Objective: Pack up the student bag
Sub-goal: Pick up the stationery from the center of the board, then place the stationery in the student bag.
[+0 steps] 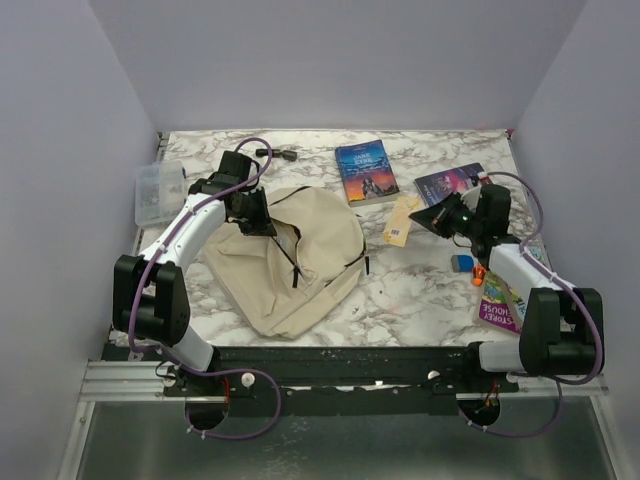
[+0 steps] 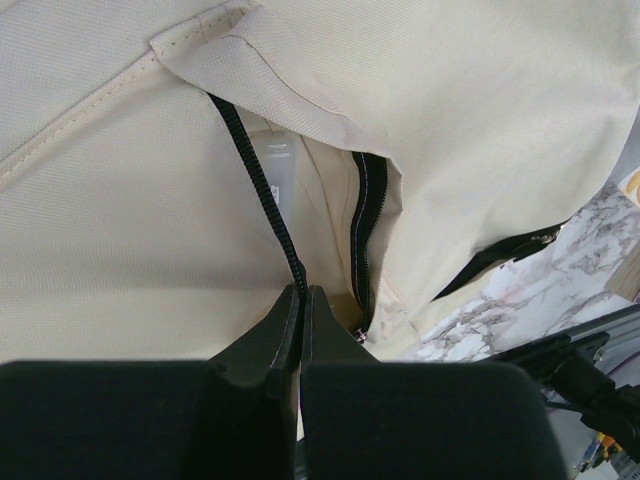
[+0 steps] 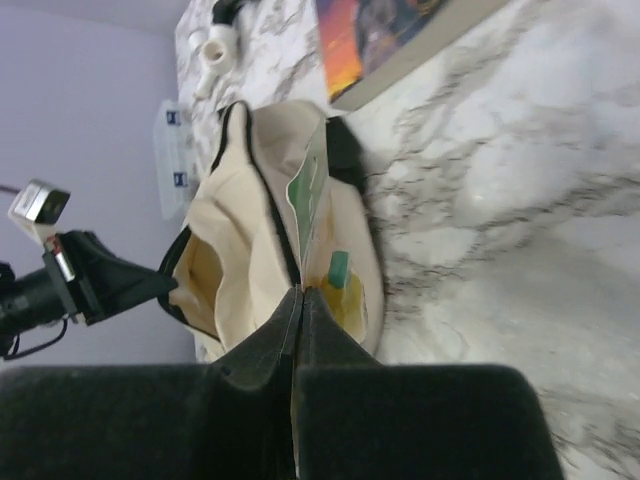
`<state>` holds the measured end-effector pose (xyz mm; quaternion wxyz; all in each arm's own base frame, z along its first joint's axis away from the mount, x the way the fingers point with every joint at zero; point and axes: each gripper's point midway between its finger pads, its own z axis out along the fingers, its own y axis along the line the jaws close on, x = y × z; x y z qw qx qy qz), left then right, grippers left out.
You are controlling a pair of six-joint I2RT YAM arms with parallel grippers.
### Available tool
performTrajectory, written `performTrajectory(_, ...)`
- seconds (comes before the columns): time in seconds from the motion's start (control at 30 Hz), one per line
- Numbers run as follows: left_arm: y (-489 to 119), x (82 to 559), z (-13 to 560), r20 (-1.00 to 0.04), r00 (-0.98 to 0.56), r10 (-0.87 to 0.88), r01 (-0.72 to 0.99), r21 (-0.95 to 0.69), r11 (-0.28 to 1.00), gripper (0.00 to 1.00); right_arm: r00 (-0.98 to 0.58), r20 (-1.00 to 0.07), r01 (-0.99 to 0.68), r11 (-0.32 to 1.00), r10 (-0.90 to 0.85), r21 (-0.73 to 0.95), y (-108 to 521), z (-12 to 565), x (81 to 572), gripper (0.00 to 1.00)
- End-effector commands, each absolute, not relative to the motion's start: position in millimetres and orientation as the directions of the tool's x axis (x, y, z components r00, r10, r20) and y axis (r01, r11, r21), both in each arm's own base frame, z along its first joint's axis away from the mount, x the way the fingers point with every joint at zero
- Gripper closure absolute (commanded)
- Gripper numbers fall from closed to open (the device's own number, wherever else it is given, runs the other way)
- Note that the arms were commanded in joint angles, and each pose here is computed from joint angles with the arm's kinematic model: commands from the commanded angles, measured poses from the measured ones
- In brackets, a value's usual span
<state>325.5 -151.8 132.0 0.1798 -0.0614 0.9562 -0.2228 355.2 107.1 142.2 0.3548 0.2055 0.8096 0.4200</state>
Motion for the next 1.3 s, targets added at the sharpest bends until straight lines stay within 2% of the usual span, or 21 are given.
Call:
performTrajectory(0.0, -159, 325, 140, -0.336, -0.923, -0.185, -0.003, -0.474, 0.88, 1.0, -0.735, -0.437, -0.15, 0.505, 0.518, 0.85, 163, 184, 359, 1.0)
performTrajectory(0.23, -159, 325, 138, -0.328, -0.927, -0.183, -0.005, -0.476, 0.879, 1.0, -0.795, -0.492, -0.307, 0.463, 0.355, 0.831, 259, 216, 358, 0.99)
performTrajectory(0.53, -160, 324, 144, -0.343, -0.922, -0.18, 0.008, -0.482, 0.876, 1.0, -0.907, -0.409, -0.33, 0.428, 0.105, 0.841, 372, 178, 352, 1.0)
performTrajectory(1.27, -159, 328, 145, -0.354, -0.918, -0.177, 0.013, -0.474, 0.88, 1.0, -0.975, -0.185, -0.221, 0.394, -0.126, 0.892, 448, 102, 304, 0.99)
